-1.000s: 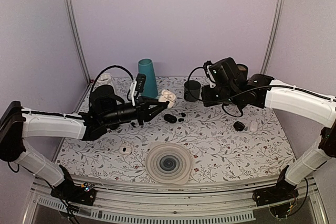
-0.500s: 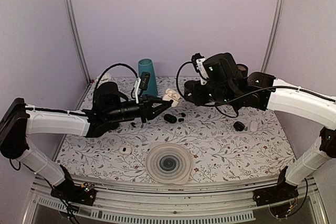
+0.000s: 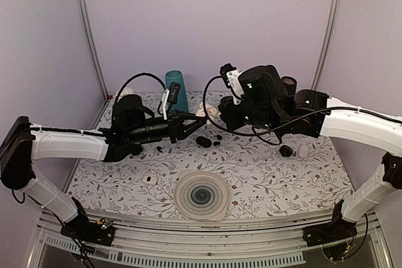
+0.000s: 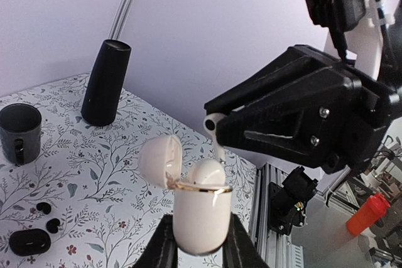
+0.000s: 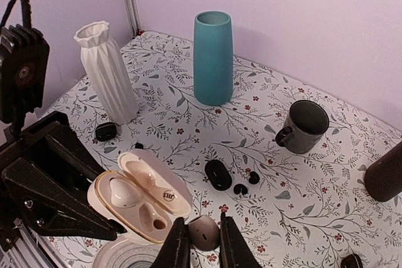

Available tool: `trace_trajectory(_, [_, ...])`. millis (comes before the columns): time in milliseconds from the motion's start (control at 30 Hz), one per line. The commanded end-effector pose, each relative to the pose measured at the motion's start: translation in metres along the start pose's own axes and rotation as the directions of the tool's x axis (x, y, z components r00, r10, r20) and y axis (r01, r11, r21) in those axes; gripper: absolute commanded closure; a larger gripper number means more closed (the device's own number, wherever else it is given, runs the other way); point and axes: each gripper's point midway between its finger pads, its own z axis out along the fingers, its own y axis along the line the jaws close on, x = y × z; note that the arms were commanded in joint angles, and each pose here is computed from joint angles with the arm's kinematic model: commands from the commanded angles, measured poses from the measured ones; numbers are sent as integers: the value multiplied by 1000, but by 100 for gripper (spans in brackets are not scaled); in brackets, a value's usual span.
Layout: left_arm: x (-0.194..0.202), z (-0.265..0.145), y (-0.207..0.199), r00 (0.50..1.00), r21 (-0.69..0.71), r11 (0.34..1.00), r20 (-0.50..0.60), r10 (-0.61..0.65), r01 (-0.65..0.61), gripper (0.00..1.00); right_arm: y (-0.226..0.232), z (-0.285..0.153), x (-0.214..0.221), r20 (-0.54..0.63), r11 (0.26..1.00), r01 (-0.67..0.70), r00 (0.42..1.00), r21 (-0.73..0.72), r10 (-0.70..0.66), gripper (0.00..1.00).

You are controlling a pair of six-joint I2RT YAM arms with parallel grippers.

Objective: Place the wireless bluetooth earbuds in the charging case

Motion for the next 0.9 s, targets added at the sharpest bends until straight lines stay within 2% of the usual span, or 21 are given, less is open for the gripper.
trace_trajectory(0, [-12, 2, -1, 1000, 15, 1000, 18, 4, -4, 100, 5, -5, -19, 61, 1000, 8, 998, 11, -9, 86])
trace_trajectory(867, [-20, 0, 1, 998, -3, 1000, 59, -19, 20, 100, 27, 6, -6, 47, 995, 96, 994, 10, -96, 86])
